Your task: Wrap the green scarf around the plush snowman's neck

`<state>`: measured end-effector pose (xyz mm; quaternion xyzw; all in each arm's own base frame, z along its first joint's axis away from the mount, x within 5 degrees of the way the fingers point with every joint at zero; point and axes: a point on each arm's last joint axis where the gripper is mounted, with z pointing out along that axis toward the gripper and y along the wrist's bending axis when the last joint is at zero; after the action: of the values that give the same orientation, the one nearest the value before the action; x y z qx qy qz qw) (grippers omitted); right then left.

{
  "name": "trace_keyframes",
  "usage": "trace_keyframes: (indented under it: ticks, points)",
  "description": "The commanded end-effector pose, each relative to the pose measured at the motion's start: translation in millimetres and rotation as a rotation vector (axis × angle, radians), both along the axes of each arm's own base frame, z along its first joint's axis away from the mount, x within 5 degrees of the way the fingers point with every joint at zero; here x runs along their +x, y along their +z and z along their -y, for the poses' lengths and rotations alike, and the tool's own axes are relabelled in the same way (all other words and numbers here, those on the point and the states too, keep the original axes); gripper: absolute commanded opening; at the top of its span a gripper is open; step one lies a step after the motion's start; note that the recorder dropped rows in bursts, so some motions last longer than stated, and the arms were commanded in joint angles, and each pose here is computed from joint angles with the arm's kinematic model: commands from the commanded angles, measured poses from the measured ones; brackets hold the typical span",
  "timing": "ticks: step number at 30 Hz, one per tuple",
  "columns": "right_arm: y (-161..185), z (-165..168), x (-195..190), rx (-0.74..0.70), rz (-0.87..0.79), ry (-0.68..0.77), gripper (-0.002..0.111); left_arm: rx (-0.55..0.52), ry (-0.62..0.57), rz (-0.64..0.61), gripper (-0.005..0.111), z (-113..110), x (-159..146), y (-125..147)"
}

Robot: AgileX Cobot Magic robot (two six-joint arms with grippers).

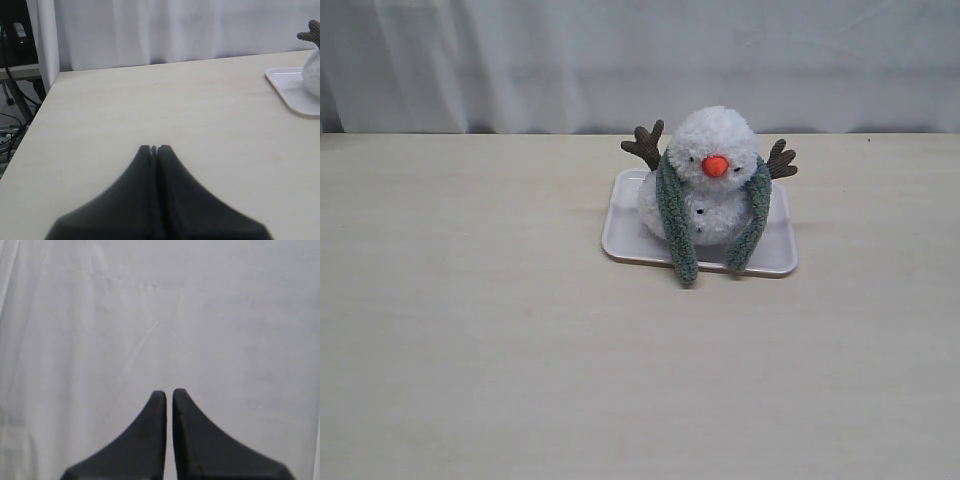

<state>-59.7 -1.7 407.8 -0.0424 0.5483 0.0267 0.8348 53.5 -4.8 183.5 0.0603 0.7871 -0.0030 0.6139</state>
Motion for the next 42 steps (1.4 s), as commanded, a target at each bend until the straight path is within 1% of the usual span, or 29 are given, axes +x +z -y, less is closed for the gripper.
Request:
trace_keyframes:
  ticks: [1,3,6,12,16,22,27,31,38,40,42]
  points:
    - [2,0,6,0.004,0.143,-0.056,0.004,-0.008,0.005,0.012,0.000,0,0,1]
    - [0,-1,12,0.012,0.195,-0.066,0.004,-0.008,0.005,0.012,0.000,0,0,1]
    - [-10,-2,23,0.014,0.187,-0.093,0.004,-0.008,0.005,0.012,0.000,0,0,1]
    - [-40,-2,49,-0.016,0.071,-0.153,0.004,-0.008,0.005,0.012,0.000,0,0,1]
    - [-72,-1,70,-0.050,-0.040,-0.171,0.004,-0.008,0.005,0.012,0.000,0,0,1]
    - [-117,0,93,-0.016,-0.186,-0.153,0.004,-0.008,0.005,0.012,0.000,0,0,1]
    - [-147,0,104,-0.008,-0.264,-0.149,0.004,-0.008,0.005,0.012,0.000,0,0,1]
    - [-168,0,110,-0.010,-0.293,-0.146,0.004,-0.008,0.005,0.012,0.000,0,0,1]
    - [-195,0,116,-0.013,-0.341,-0.143,0.004,-0.008,0.005,0.012,0.000,0,0,1]
    - [-196,0,116,-0.013,-0.331,-0.142,0.004,-0.008,0.005,0.012,0.000,0,0,1]
    - [-200,0,116,-0.014,-0.374,-0.144,0.004,-0.008,0.005,0.012,0.000,0,0,1]
